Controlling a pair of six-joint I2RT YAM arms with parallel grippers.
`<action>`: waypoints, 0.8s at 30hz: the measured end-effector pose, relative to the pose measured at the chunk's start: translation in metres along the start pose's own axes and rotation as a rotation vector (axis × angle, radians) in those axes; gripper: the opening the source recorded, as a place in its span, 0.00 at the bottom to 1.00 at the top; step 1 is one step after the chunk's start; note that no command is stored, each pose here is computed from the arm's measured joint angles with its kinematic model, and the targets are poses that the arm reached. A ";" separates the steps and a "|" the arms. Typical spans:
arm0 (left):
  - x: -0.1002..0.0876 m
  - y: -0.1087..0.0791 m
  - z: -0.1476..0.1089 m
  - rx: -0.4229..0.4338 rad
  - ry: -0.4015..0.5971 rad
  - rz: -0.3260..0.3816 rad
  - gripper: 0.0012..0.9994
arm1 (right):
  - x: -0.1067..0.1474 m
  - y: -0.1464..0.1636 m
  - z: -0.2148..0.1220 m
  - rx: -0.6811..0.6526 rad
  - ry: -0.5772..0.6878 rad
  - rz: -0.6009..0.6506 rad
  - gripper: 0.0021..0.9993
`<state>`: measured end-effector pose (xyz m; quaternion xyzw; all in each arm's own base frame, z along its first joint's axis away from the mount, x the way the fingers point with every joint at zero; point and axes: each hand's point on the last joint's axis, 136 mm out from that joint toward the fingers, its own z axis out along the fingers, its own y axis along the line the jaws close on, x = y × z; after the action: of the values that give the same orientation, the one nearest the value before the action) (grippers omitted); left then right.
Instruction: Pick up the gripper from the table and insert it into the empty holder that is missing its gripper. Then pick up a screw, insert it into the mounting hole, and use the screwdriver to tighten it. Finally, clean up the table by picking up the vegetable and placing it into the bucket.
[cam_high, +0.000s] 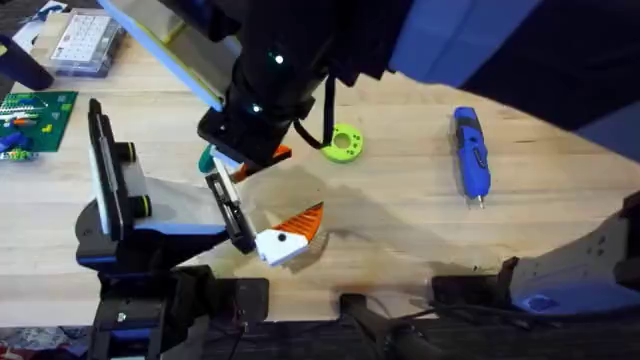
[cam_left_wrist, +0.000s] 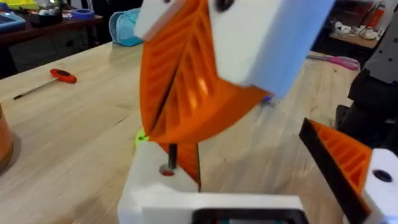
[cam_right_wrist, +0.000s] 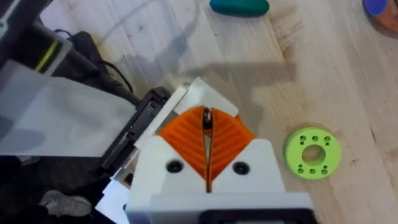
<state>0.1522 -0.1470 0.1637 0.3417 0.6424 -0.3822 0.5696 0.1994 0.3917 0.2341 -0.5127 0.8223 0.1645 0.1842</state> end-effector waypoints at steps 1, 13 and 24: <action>0.000 0.000 0.000 0.000 0.000 0.000 0.99 | 0.000 0.000 0.000 0.000 0.002 0.000 0.01; 0.001 0.001 0.000 -0.004 0.003 -0.036 0.99 | 0.006 -0.002 0.023 -0.002 0.055 0.006 0.01; 0.001 0.001 0.000 -0.005 0.003 -0.041 0.99 | 0.007 -0.004 0.023 0.003 0.060 0.006 0.49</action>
<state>0.1534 -0.1465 0.1626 0.3275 0.6512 -0.3916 0.5615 0.2028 0.3954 0.2099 -0.5147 0.8292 0.1486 0.1597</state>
